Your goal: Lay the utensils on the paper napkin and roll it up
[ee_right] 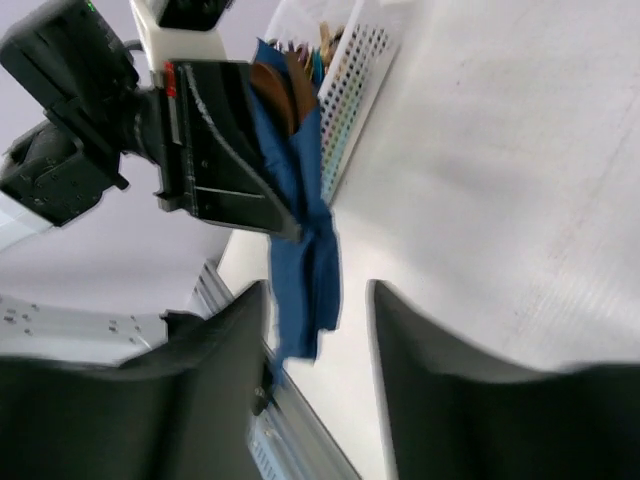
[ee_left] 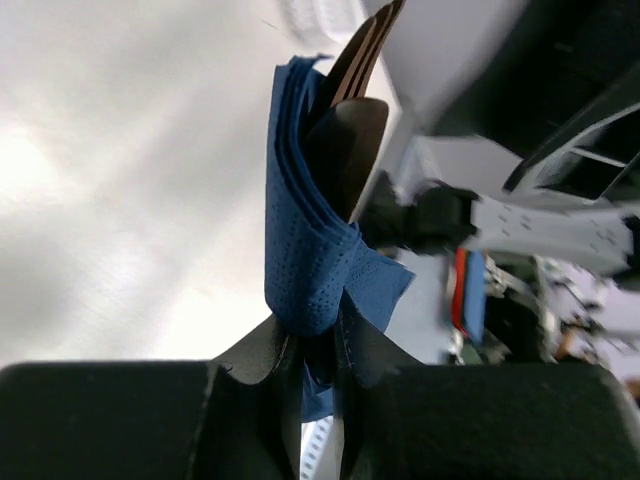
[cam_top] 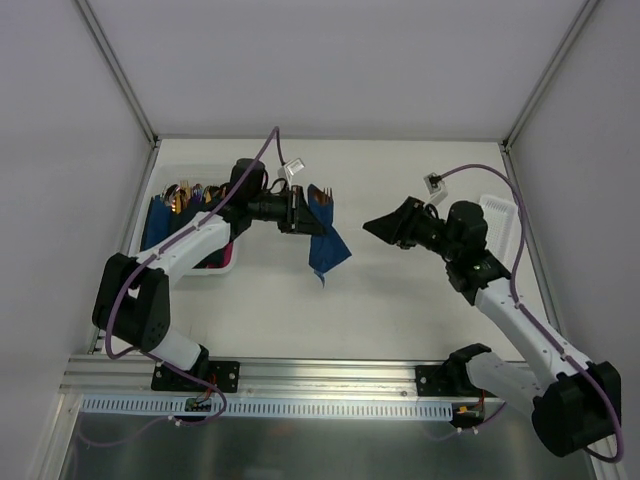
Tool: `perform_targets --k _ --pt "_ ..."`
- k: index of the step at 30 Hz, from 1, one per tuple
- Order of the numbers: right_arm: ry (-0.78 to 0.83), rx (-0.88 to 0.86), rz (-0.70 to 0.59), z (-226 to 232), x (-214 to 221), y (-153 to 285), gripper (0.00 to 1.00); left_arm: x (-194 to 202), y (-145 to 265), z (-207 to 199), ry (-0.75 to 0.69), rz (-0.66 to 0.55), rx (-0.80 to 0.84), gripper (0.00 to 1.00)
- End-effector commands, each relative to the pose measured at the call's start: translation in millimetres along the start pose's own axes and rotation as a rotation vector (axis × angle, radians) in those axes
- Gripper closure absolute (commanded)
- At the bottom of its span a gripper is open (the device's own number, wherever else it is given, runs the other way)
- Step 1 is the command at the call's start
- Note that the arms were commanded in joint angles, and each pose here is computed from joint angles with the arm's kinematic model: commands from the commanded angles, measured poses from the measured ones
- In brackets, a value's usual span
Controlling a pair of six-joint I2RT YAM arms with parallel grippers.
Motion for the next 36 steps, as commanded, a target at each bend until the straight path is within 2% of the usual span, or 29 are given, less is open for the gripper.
perform_targets --k 1,4,8,9,10,17,28,36 --pt "0.154 0.096 -0.111 27.7 -19.9 19.1 0.59 -28.1 18.8 -5.4 -0.126 -0.105 -0.168 1.0" --pt "0.213 0.218 -0.16 44.3 -19.8 27.3 0.75 -38.1 24.7 -2.9 -0.14 -0.14 -0.283 1.0" --pt "0.28 0.272 -0.092 61.1 1.2 12.6 0.78 -46.9 27.5 -7.1 -0.132 -0.171 -0.318 1.0" --pt "0.299 0.295 -0.115 64.2 0.2 8.3 0.78 -47.8 27.5 -8.4 -0.131 -0.173 -0.312 1.0" --pt "0.316 0.307 -0.076 64.2 10.4 -1.7 0.78 -49.4 28.3 -11.0 -0.121 -0.178 -0.305 1.0" --pt "0.358 0.302 -0.044 73.3 23.7 -42.4 0.68 -50.7 29.1 -24.6 -0.091 -0.174 -0.236 1.0" --pt "0.381 0.288 -0.023 73.9 24.3 -59.8 0.55 -46.8 26.6 -41.2 -0.053 -0.158 -0.097 1.0" --pt "0.375 0.25 -0.002 76.5 26.5 -63.9 0.52 -46.2 23.7 -49.3 -0.065 -0.159 -0.025 1.0"
Point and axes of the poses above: each gripper's point midway between its finger pads, its own y axis back along the fingers, its own z axis along the line the jaws close on, x = y × z, the point moved 8 cm from there along y, back along the fingers, and after that the axes turned 10 degrees about -y, right-handed, at the moved point
